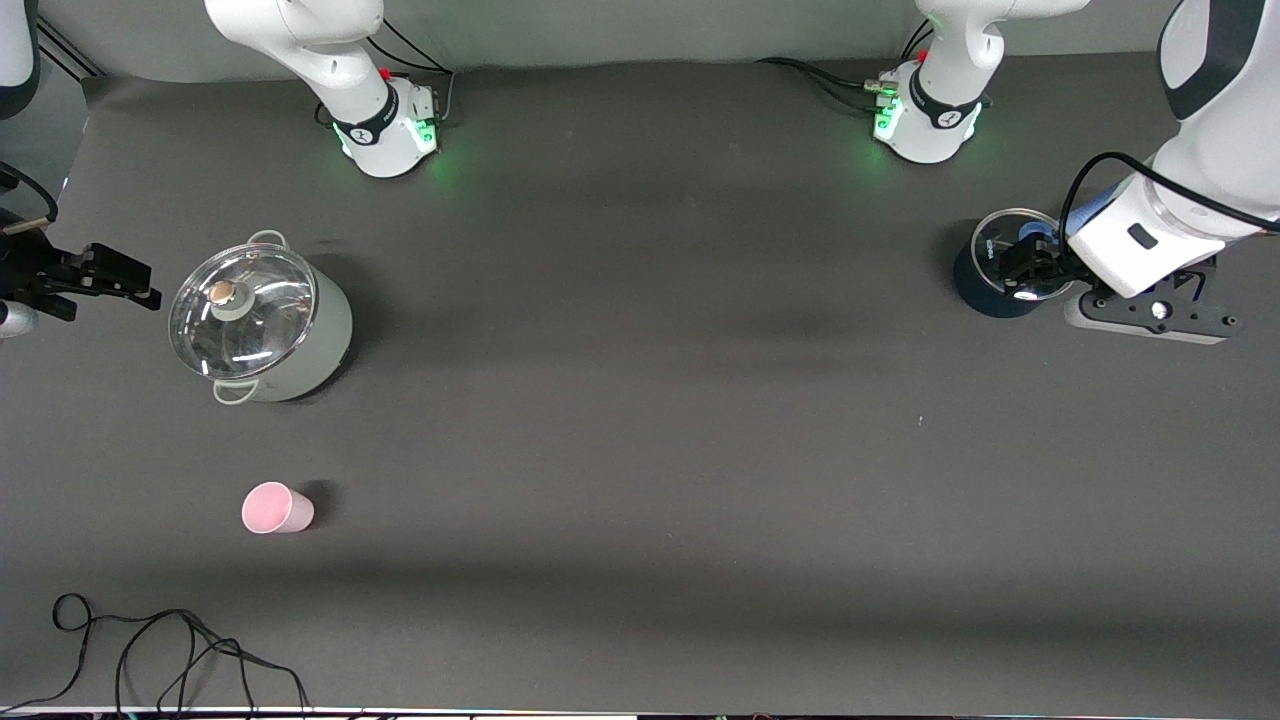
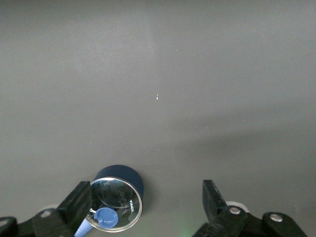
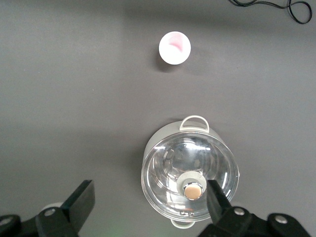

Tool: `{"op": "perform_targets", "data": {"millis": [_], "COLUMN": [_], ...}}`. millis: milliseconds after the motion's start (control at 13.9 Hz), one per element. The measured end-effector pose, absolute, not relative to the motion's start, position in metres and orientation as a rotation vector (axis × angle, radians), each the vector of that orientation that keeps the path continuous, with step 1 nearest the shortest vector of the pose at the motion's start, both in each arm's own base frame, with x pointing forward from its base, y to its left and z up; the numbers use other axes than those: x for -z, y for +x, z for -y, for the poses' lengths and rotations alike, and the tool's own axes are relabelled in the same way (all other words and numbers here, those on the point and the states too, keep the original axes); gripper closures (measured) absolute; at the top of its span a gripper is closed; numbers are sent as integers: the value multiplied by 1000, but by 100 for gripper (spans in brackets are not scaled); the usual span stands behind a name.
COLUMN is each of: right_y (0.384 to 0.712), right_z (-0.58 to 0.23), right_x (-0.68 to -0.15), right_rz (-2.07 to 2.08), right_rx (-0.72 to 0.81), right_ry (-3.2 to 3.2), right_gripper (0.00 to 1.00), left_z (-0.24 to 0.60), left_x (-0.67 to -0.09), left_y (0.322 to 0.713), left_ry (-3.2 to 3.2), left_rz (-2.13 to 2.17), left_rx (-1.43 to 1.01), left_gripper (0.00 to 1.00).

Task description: Transfer pink cup from left to right arm

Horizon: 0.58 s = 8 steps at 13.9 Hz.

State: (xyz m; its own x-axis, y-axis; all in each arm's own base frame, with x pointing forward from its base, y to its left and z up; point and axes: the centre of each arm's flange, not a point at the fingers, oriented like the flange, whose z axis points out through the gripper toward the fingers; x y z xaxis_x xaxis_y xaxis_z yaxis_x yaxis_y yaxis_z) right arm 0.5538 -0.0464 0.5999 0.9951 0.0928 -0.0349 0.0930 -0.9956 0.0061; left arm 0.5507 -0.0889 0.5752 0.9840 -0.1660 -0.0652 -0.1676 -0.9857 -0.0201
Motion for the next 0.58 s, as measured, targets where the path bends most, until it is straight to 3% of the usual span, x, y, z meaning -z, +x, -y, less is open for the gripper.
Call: {"op": "perform_targets", "data": {"millis": [576], "right_y": [554], "right_z": [42], "right_x": [-601], "right_rz": [-157], "right_rx": [51], "right_ry": [3129], "right_gripper": [0], "left_z": [74], "left_x": [-581], "left_y": [554], "left_ry": [-3107], "left_rz": [-225], "left_rx": [-80], "left_gripper": [0]}}
